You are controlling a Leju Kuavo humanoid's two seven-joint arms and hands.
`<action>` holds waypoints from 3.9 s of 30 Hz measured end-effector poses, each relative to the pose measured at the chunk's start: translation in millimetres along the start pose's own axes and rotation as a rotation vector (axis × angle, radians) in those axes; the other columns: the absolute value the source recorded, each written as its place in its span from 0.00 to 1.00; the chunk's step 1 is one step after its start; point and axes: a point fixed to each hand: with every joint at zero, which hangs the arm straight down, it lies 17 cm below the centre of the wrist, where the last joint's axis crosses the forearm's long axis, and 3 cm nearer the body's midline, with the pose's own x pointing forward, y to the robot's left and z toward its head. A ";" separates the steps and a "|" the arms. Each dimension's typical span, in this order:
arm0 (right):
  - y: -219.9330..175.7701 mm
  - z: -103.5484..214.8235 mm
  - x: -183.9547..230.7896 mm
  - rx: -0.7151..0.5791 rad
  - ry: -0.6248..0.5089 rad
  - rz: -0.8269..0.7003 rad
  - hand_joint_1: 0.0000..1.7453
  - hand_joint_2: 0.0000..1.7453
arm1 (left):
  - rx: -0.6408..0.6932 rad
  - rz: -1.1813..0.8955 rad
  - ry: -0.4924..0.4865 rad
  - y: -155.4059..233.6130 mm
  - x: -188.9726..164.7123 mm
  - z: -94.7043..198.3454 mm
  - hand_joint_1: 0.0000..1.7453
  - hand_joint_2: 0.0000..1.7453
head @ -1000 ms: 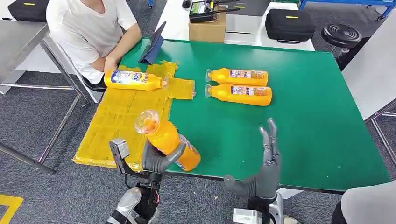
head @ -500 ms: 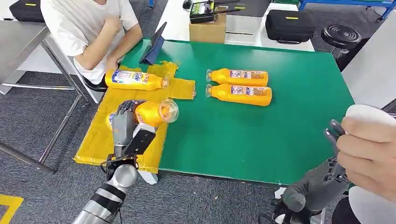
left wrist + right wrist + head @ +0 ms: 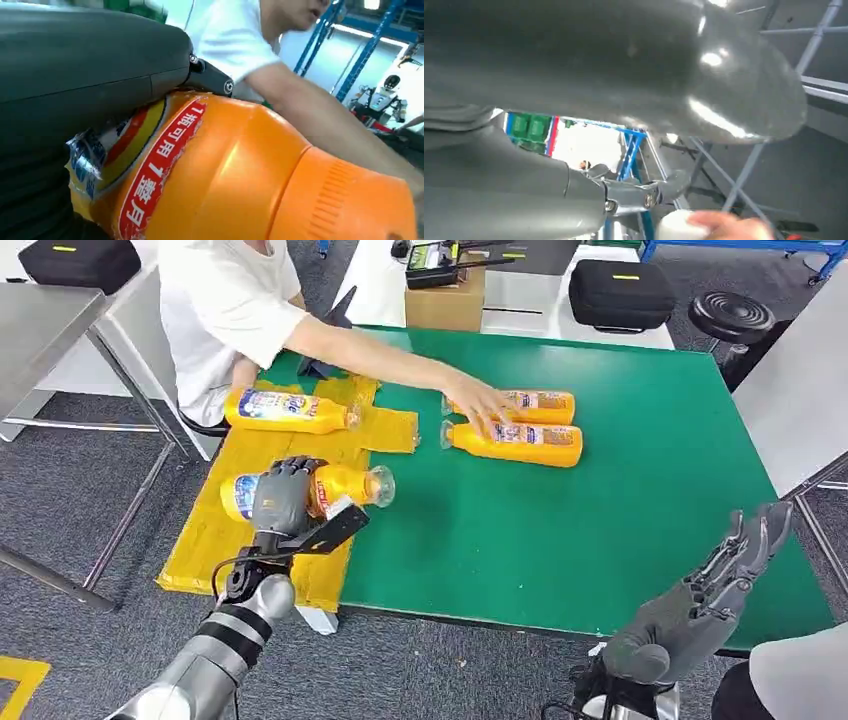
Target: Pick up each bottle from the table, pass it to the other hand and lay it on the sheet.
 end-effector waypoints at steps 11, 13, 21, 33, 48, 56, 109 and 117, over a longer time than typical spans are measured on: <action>-0.2 4.9 -9.7 0.001 0.035 -0.015 0.00 0.00 | -0.417 -0.284 -0.069 -79.1 12.6 25.3 0.10 1.00; -0.1 5.6 -11.3 0.000 0.041 -0.018 0.00 0.00 | -0.441 -0.256 -0.060 -85.5 16.0 29.2 0.11 1.00; -0.5 7.6 -19.2 -0.009 0.071 -0.038 0.00 0.00 | -0.488 0.084 0.046 -102.8 33.9 40.7 0.00 1.00; 0.6 9.3 -25.1 -0.010 0.089 -0.046 0.00 0.00 | -0.518 0.171 0.105 -117.2 32.7 49.0 0.00 1.00; -4.8 14.6 -32.4 0.005 0.092 0.005 0.00 0.00 | -0.466 0.428 0.035 -97.4 68.6 58.7 0.00 1.00; -19.0 20.8 -33.5 0.004 0.100 0.054 0.00 0.00 | -0.180 0.594 -0.142 16.7 102.7 67.6 0.00 1.00; 26.3 187.9 -295.1 1.104 0.368 0.598 0.00 1.00 | 0.226 1.216 -0.246 144.8 134.0 63.4 0.00 1.00; 43.9 215.7 -307.1 1.210 0.444 0.539 0.00 1.00 | 0.201 1.233 -0.239 137.7 138.4 55.8 0.00 1.00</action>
